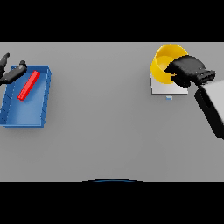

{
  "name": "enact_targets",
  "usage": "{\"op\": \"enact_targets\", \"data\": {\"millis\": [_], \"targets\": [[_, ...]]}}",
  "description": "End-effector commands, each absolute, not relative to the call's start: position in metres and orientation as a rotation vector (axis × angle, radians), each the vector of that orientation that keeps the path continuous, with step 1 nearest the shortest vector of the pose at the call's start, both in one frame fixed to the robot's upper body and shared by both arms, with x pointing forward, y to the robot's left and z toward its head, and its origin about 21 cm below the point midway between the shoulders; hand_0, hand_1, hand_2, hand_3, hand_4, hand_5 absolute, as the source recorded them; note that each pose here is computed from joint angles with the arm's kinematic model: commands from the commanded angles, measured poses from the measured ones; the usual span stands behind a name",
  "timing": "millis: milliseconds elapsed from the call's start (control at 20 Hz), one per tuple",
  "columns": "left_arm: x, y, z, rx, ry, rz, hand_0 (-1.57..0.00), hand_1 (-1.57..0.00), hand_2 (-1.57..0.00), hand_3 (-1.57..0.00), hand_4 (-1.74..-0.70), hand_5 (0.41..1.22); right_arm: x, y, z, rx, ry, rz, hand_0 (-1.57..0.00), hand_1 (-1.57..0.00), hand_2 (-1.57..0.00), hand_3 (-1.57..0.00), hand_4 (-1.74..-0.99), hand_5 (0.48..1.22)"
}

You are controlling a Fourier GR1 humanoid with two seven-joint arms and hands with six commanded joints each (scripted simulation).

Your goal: Pick up the red beaker and tilt it to pour out 1 green nut into yellow bowl. Pick up the yellow bowl and place it on the metallic measuring scale.

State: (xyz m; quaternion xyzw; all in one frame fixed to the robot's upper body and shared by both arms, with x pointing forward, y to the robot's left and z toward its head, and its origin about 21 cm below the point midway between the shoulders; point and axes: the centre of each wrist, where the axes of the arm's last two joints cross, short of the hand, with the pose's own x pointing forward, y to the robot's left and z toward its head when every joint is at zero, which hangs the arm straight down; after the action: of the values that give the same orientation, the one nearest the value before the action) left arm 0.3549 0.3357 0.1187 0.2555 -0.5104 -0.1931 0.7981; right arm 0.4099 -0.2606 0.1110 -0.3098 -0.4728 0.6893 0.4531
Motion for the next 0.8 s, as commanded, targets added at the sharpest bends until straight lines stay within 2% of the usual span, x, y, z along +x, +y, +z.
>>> {"op": "enact_targets", "data": {"millis": [0, 150, 200, 550, 600, 650, 700, 750], "targets": [[0.355, 0.337, 0.12, 0.556, -1.103, -0.418, 0.0, 0.0, 0.0, 0.0, -0.86, 0.789, 0.412, -0.263, 0.108, -0.77, -1.153, 1.695, -1.57, -1.57, -1.45, -1.24, -1.741, 1.221], [0.359, 0.335, 0.118, 0.563, -1.099, -0.429, 0.0, 0.0, 0.0, 0.0, -0.86, 0.804, 0.417, -0.265, 0.096, -0.757, -1.136, 1.663, -1.57, -1.57, -1.4, -1.34, -1.741, 1.221], [0.357, 0.336, 0.114, 0.558, -1.1, -0.43, 0.0, 0.0, 0.0, 0.0, -0.86, 0.807, 0.417, -0.269, 0.092, -0.753, -1.125, 1.654, -1.57, -1.57, -1.39, -1.36, -1.741, 1.221], [0.355, 0.334, 0.116, 0.552, -1.101, -0.432, 0.0, 0.0, 0.0, 0.0, -0.84, 0.783, 0.42, -0.27, 0.08, -0.726, -1.087, 1.662, -1.57, -1.57, -1.37, -1.45, -1.741, 1.221], [0.355, 0.334, 0.116, 0.554, -1.093, -0.436, 0.0, 0.0, 0.0, 0.0, -0.84, 0.78, 0.418, -0.273, 0.081, -0.72, -1.088, 1.655, -1.57, -1.57, -1.4, -1.38, -1.741, 1.221], [0.356, 0.334, 0.117, 0.558, -1.088, -0.44, 0.0, 0.0, 0.0, 0.0, -0.84, 0.779, 0.418, -0.273, 0.079, -0.722, -1.081, 1.65, -1.57, -1.5, -1.44, -1.25, -1.741, 1.221], [0.356, 0.334, 0.119, 0.552, -1.091, -0.437, 0.0, 0.0, 0.0, 0.0, -0.84, 0.775, 0.418, -0.272, 0.08, -0.724, -1.082, 1.649, -1.56, -1.43, -1.34, -1.11, -1.682, 1.221], [0.358, 0.333, 0.118, 0.549, -1.092, -0.439, 0.0, 0.0, 0.0, 0.0, -0.84, 0.773, 0.419, -0.272, 0.081, -0.718, -1.075, 1.646, -1.47, -1.28, -1.18, -0.96, -1.632, 1.145]]}}
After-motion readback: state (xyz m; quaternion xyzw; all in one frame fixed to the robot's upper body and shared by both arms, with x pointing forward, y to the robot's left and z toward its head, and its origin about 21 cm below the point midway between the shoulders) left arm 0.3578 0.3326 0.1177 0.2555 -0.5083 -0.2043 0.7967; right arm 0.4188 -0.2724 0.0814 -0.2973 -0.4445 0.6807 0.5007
